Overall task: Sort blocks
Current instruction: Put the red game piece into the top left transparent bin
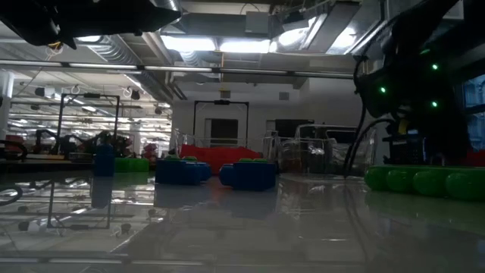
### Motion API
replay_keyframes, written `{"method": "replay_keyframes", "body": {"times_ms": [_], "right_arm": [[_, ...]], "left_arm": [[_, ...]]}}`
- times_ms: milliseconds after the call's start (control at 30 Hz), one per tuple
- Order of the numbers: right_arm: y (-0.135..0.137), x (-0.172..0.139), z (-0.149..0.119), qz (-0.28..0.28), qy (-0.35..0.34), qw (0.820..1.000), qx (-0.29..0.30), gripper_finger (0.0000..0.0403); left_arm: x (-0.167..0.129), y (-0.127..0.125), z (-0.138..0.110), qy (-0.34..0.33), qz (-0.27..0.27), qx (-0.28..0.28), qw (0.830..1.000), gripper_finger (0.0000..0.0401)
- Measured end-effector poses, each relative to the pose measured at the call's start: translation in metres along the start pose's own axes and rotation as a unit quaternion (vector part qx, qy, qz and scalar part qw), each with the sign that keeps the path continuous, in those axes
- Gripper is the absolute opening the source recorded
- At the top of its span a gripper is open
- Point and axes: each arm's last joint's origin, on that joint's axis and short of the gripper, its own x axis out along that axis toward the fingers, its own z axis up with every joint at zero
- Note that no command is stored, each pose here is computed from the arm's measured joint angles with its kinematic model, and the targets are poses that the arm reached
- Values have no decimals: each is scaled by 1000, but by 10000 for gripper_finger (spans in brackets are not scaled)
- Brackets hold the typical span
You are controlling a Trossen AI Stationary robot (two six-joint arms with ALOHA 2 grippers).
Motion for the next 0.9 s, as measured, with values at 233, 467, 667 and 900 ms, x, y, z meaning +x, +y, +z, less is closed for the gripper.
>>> {"method": "replay_keyframes", "body": {"times_ms": [233,467,667,900], "right_arm": [[-9,-41,8,15,-4,999,-35,11],[-10,-103,5,62,-41,994,-74,8],[-11,-157,6,112,-152,977,-96,8],[-11,-188,37,86,-361,923,-104,10]], "left_arm": [[0,0,0,0,0,0,1000,253],[0,0,0,1,-1,-1,1000,253],[0,0,0,1,-1,-1,1000,253],[0,0,0,0,0,-4,1000,253]]}}
